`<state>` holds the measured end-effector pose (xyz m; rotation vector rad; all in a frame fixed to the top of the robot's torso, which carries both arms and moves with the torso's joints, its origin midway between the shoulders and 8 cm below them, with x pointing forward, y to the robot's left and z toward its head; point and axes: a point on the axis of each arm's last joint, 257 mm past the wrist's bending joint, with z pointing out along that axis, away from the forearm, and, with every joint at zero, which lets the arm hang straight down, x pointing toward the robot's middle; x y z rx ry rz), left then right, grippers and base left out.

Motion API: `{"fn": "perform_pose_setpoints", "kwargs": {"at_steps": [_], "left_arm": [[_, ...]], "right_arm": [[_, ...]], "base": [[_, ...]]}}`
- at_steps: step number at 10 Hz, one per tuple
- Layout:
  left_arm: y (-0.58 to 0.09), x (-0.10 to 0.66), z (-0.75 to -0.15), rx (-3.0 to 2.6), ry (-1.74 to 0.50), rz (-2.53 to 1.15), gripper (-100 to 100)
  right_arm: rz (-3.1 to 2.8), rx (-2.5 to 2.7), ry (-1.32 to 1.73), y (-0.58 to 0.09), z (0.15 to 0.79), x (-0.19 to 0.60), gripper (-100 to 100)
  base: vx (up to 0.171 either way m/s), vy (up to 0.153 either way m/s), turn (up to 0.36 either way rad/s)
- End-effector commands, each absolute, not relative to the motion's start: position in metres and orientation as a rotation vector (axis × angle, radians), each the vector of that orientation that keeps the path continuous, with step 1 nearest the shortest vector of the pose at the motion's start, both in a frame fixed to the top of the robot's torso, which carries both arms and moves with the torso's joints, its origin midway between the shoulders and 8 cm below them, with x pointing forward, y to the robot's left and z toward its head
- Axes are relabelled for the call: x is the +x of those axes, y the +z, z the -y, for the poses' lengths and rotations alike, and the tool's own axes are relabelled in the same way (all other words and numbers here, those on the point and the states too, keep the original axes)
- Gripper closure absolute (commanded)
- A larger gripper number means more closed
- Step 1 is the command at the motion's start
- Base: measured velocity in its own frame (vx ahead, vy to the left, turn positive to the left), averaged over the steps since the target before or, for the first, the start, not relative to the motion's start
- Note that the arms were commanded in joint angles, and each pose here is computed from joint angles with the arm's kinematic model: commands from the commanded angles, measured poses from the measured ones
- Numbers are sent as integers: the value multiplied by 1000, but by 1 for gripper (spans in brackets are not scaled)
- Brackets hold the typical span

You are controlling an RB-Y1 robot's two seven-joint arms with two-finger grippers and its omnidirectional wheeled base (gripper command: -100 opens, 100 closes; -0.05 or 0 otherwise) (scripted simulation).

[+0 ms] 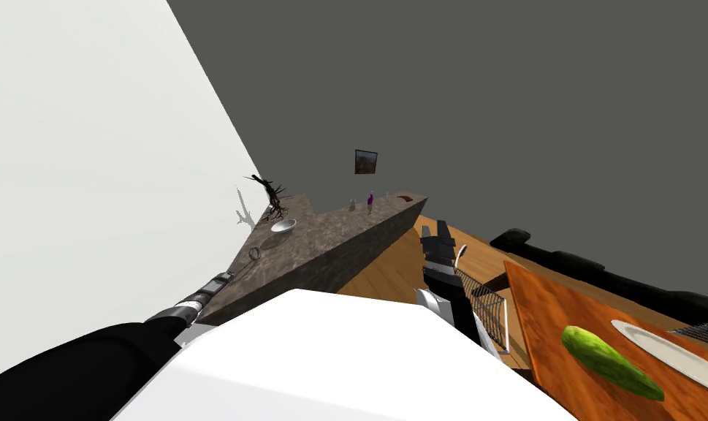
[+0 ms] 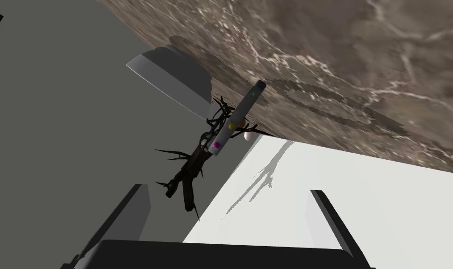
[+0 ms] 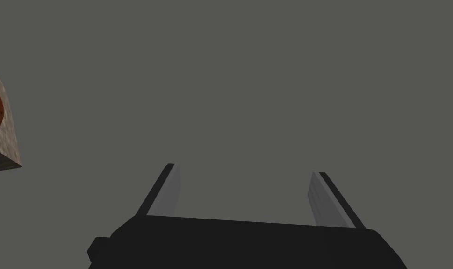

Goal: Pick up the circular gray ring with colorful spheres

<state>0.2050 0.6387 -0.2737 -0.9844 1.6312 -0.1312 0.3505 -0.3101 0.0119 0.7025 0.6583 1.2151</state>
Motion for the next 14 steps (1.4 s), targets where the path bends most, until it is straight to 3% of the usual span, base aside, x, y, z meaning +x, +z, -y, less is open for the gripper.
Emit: {"fn": "perform_pose_setpoints", "kwargs": {"at_steps": [1, 7, 8, 9, 10, 14], "left_arm": [[-272, 200, -648, -992, -118, -1631, -100], [-265, 187, -678, -1003, -74, -1632, -100], [-265, 187, -679, -1003, -73, -1632, 0], [-265, 187, -679, -1003, -73, -1632, -100], [-265, 187, -679, -1003, -73, -1632, 100], [-265, 186, -679, -1003, -72, -1632, 100]], "right_arm": [[-658, 702, 1215, 12, 310, 350, 0], [-658, 703, 1215, 12, 310, 350, 0], [-658, 703, 1215, 12, 310, 350, 0], [-658, 703, 1215, 12, 310, 350, 0], [-658, 703, 1215, 12, 310, 350, 0], [-658, 703, 1215, 12, 310, 350, 0]], "base": [[0, 83, -258], [-5, 78, -270], [0, 9, 7], [0, 0, 0], [0, 0, 0], [0, 1, 3]]}}
